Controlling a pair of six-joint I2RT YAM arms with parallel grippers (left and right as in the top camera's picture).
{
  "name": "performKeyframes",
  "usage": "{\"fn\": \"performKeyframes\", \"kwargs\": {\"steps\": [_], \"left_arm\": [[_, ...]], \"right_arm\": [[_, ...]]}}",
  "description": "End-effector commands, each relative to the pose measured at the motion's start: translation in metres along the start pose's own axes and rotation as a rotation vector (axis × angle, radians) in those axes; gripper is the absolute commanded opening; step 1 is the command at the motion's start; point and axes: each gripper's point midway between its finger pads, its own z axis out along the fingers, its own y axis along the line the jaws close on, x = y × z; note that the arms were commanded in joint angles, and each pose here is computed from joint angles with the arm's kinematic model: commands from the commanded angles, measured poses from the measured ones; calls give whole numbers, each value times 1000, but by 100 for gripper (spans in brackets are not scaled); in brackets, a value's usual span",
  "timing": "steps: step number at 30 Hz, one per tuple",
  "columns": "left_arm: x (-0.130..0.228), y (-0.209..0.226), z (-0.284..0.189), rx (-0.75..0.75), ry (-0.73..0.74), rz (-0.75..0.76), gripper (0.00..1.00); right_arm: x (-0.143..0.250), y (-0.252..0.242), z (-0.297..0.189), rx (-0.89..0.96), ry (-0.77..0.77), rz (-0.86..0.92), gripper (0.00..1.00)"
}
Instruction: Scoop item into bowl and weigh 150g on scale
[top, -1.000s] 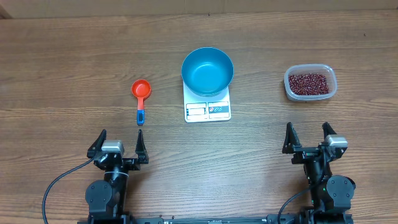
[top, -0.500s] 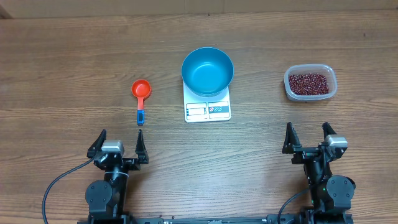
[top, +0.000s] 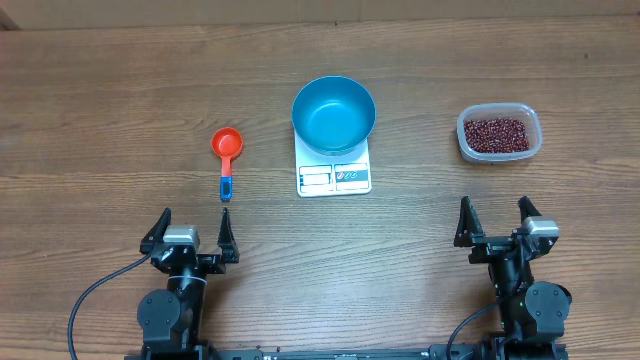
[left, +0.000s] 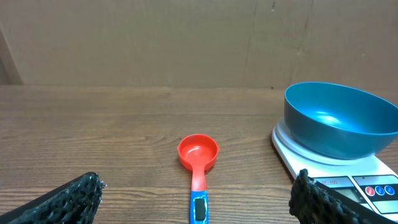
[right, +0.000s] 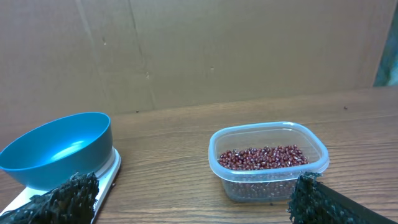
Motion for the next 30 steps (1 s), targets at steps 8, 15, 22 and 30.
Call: {"fn": "performKeyframes", "kwargs": {"steps": [8, 15, 22, 30], "left_arm": [[1, 3, 0, -14, -1, 11, 99], [1, 2, 0, -11, -1, 11, 99], [-1, -4, 0, 26, -3, 12, 100], [-16, -13, -6, 72, -15, 13, 100]], "right_arm": [[3, 0, 0, 2, 2, -1, 100], [3, 0, 0, 2, 2, -1, 100], [3, 0, 0, 2, 2, -1, 100], [3, 0, 0, 2, 2, -1, 100]]}}
